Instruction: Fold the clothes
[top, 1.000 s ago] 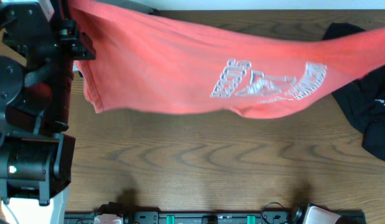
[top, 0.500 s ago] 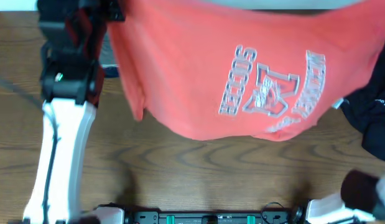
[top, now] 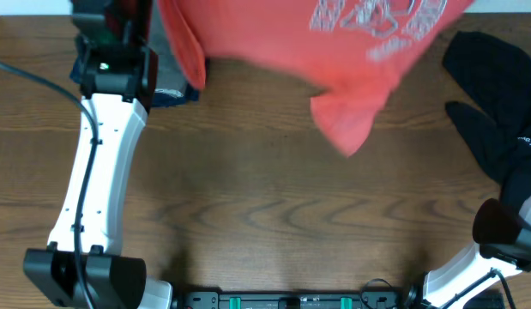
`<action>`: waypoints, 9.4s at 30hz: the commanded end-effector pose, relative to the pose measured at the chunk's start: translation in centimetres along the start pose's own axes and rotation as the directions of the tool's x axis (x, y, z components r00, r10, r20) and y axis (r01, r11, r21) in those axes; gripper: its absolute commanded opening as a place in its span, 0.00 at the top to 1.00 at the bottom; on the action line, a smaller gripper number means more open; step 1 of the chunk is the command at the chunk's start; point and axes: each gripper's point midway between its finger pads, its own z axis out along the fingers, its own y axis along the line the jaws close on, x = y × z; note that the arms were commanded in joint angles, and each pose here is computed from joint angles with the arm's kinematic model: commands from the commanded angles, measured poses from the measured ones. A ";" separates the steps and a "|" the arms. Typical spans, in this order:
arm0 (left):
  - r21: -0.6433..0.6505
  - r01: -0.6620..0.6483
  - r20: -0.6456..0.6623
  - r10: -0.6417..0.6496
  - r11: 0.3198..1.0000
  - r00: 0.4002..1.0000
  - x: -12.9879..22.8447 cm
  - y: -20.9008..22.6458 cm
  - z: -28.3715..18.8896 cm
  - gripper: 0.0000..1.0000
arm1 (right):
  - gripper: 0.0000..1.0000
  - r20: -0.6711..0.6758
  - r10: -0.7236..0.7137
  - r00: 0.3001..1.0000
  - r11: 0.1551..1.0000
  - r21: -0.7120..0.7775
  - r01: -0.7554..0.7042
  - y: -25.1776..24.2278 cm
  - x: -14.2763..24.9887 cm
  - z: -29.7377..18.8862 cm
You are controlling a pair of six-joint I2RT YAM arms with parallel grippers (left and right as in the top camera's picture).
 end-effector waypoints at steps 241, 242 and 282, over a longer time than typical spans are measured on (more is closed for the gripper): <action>0.291 -0.093 -0.931 0.304 0.952 0.204 47.4 0.6 -10.6 0.94 | 0.07 -0.818 0.047 0.573 0.988 -0.045 -0.145 10.5 32.1 -13.1; 0.282 -0.095 -0.932 0.297 0.955 0.207 46.5 0.7 -10.5 0.94 | 0.07 -0.816 0.047 0.576 0.988 -0.045 -0.145 10.5 32.0 -13.0; 0.253 -0.086 -0.946 0.265 0.964 0.187 35.7 0.3 -12.5 0.94 | 0.31 -0.759 -0.034 0.650 0.966 -0.192 -0.174 14.4 54.9 3.6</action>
